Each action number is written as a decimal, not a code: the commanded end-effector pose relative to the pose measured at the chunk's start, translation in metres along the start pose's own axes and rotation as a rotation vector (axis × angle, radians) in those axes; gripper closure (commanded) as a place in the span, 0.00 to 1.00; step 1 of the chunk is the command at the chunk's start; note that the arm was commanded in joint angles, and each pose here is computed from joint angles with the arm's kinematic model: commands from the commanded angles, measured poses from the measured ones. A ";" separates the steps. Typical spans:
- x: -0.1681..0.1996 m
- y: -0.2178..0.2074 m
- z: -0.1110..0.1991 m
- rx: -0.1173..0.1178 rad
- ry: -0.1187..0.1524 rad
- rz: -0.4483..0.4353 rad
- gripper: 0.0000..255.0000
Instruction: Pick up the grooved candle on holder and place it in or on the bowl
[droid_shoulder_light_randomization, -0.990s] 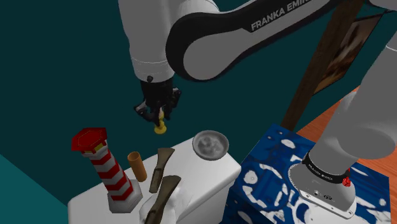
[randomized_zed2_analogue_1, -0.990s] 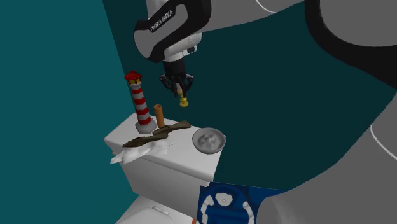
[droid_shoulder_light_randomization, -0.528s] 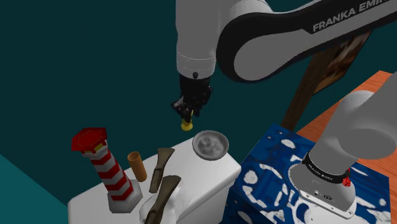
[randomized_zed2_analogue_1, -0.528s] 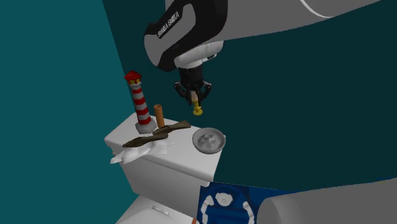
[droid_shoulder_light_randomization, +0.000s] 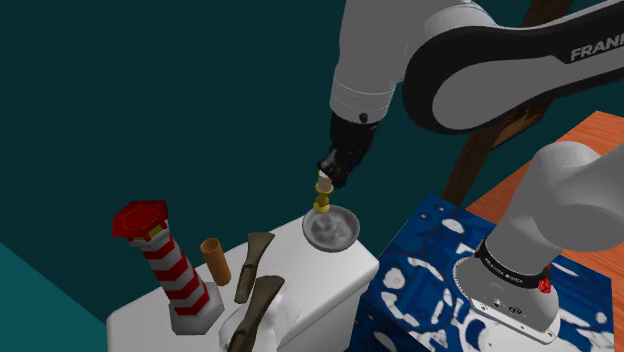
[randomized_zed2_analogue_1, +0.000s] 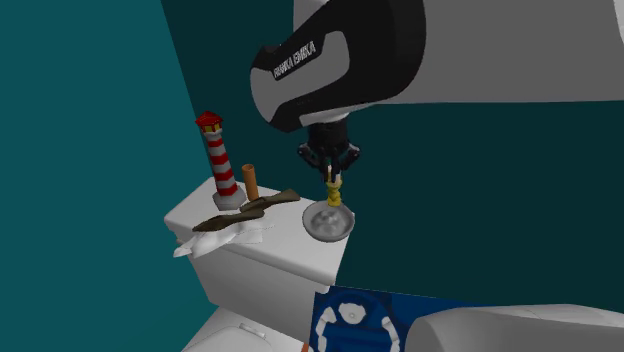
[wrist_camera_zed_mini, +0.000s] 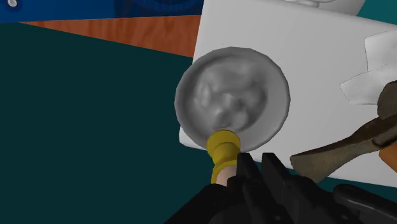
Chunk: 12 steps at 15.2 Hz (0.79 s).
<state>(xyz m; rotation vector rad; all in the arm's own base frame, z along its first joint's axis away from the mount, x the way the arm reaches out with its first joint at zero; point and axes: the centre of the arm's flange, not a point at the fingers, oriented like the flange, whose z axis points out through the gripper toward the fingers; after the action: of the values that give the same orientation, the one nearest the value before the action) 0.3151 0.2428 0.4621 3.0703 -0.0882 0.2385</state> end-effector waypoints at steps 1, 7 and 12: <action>-0.004 0.002 0.009 0.001 0.000 0.000 1.00; 0.019 0.029 0.018 0.091 -0.007 -0.033 0.00; 0.039 0.048 0.038 0.164 -0.013 -0.061 0.00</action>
<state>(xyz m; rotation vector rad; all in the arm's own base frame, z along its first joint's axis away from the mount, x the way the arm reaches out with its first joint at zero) 0.3536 0.1909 0.4376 3.2272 0.0202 0.2326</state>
